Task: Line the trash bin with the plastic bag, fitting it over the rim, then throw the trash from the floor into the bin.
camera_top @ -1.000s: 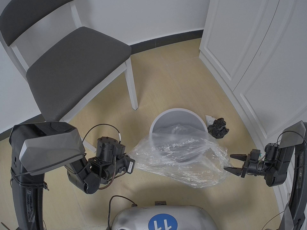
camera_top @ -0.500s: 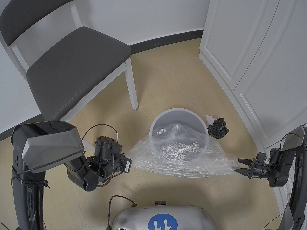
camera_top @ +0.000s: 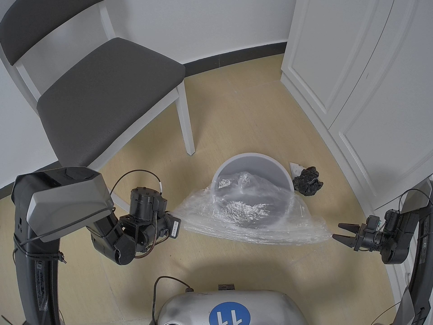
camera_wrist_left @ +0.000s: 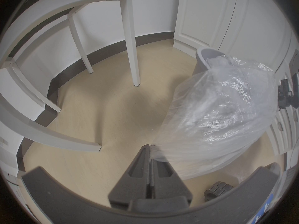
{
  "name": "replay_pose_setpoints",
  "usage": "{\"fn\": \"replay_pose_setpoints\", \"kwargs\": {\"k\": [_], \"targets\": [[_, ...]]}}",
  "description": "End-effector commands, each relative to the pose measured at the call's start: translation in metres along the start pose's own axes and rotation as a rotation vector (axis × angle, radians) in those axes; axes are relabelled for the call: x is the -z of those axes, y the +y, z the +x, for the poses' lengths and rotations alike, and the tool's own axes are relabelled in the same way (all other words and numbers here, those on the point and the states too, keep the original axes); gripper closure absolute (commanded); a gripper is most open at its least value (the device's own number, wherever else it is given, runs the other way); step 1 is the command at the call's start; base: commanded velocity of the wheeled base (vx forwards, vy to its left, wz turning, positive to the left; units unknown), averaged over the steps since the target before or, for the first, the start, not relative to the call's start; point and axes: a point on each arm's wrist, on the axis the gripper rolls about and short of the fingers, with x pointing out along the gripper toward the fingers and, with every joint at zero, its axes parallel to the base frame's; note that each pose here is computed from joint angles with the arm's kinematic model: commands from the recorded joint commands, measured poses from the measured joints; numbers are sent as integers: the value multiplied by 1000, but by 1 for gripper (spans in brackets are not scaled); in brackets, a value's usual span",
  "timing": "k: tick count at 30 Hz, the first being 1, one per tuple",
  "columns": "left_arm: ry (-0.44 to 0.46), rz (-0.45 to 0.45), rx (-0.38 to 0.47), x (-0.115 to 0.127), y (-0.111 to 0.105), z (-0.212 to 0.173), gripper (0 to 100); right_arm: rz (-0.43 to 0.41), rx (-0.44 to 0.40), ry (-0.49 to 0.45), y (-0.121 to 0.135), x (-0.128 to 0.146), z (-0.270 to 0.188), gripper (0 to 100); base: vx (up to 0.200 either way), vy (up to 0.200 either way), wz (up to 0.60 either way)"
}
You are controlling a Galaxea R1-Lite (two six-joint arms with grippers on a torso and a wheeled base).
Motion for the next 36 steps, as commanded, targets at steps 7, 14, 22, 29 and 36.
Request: {"fn": "replay_pose_setpoints", "kwargs": {"k": [7,14,22,29,36], "targets": [[-55,0,34,-19,-7,-26,100,-117,-25,-12,24,-31,9,0,0,0,0],[-76,-1,51,-26,-13,-33,100,-260,131,-39,62,-76,10,0,0,0,0],[-85,-19,47,-28,-12,-33,100,-391,235,-109,112,-119,6,0,0,0,0],[-92,-19,47,-31,-12,-36,100,-445,402,-156,161,-132,43,0,0,0,0],[-109,-25,56,-34,-17,-40,100,-494,477,-131,217,-160,117,0,0,0,0]]}}
